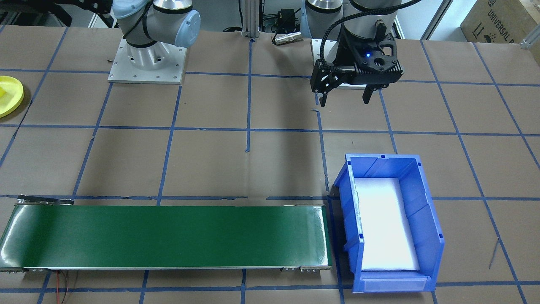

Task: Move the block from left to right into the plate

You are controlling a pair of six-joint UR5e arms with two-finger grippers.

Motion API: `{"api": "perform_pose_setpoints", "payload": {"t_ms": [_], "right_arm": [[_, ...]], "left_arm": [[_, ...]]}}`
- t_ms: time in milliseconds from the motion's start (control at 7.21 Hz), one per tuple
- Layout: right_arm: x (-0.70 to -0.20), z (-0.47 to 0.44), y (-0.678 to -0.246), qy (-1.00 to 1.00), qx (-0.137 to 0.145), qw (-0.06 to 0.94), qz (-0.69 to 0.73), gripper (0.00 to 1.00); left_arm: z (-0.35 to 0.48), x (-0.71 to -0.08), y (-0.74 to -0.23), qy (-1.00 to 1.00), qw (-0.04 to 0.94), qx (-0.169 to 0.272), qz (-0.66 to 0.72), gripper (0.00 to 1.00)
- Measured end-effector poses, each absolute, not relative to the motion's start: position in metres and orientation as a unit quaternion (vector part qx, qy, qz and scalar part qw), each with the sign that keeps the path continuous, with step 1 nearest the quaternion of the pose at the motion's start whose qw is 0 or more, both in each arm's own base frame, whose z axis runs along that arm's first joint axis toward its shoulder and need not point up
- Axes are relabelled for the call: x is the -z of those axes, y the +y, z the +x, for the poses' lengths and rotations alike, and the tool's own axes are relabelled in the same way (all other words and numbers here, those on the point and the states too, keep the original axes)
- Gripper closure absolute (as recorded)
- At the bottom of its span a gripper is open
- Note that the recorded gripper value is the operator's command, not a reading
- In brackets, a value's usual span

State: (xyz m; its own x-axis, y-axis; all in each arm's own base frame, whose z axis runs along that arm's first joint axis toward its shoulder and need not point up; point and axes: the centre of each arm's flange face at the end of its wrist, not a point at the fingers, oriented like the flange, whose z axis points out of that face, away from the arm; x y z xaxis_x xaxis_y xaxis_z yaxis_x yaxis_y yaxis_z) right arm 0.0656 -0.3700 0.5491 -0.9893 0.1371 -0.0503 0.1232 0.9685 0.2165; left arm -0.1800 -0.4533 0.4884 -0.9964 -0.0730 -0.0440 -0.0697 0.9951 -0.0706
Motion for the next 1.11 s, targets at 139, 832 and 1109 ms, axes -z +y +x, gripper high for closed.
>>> {"api": "perform_pose_setpoints", "payload": {"t_ms": [139,832,1109], "right_arm": [[-0.55,0.102,-0.374,0.995,-0.079,0.006,0.068,0.0],[-0.556,0.144,-0.437,0.994,0.085,0.012,0.064,0.0],[-0.554,0.144,-0.443,0.993,0.093,0.017,0.068,0.0]], "left_arm": [[-0.179,-0.491,-0.45,0.999,0.026,0.03,-0.036,0.0],[-0.172,-0.499,-0.447,0.996,0.055,0.043,-0.062,0.0],[-0.171,-0.497,-0.446,0.996,0.059,0.042,-0.061,0.0]]}}
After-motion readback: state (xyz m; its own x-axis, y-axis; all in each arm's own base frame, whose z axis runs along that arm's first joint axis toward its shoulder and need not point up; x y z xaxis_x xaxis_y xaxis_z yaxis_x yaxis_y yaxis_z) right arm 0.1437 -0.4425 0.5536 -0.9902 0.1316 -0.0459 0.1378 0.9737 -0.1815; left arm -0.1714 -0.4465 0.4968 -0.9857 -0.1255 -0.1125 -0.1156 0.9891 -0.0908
